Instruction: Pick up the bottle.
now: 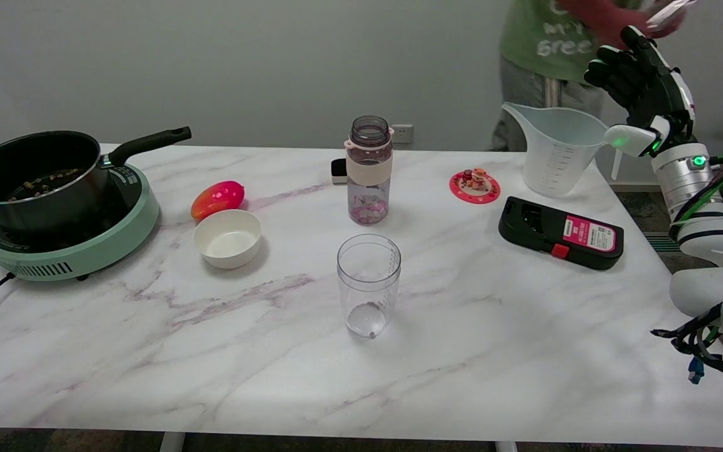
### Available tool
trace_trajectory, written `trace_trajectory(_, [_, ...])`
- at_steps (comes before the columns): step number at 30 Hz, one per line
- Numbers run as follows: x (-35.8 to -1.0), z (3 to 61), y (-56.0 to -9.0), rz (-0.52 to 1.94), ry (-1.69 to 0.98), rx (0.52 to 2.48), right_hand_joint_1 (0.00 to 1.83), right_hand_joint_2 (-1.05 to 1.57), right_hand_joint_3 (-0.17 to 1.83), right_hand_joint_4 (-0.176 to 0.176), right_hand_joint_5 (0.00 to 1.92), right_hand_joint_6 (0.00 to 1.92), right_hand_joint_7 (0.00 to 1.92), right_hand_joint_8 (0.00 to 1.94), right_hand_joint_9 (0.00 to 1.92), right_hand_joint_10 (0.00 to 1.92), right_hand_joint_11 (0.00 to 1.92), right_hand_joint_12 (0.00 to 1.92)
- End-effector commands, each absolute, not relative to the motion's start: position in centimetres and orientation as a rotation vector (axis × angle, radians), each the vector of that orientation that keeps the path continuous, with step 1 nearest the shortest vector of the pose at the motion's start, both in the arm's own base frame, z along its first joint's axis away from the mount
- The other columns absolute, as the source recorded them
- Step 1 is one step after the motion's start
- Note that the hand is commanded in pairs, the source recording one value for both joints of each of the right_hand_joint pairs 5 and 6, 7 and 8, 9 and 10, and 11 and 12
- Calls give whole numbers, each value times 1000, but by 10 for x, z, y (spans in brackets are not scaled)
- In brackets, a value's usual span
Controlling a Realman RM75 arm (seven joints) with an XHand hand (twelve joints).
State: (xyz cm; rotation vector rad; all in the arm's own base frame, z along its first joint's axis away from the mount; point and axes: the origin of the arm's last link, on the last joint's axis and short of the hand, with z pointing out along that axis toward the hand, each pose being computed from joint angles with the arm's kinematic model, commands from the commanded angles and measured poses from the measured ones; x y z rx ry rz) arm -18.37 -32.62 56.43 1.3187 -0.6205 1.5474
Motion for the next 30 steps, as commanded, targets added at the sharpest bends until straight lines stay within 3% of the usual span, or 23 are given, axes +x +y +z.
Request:
trace_trajectory(1, [-199,566,-312,1606,-691,1307,1247,-761,1203,0,170,170,457,457,521,521,520,520])
trace_trajectory(8, [-208,565,-317,1571,-744,1281,1247,-743,1223,0,166,166,442,442,513,513,506,506])
trace_trajectory(11, [-214,555,-326,1653,-904,1251,1239,-832,1307,0,134,134,410,410,464,464,425,425])
trace_trajectory(14, [-206,540,-336,1685,-939,1327,1223,-985,1273,0,71,71,359,359,388,388,309,309])
trace_trajectory(18, [-186,516,-353,1638,-957,1468,1229,-1001,1175,0,50,50,346,346,359,359,216,216])
trace_trajectory(21, [-175,490,-368,1556,-1015,1549,1247,-979,1118,0,53,53,352,352,370,370,212,212])
trace_trajectory(30, [-190,447,-389,1455,-1122,1541,1256,-898,1158,0,78,78,394,394,433,433,311,311])
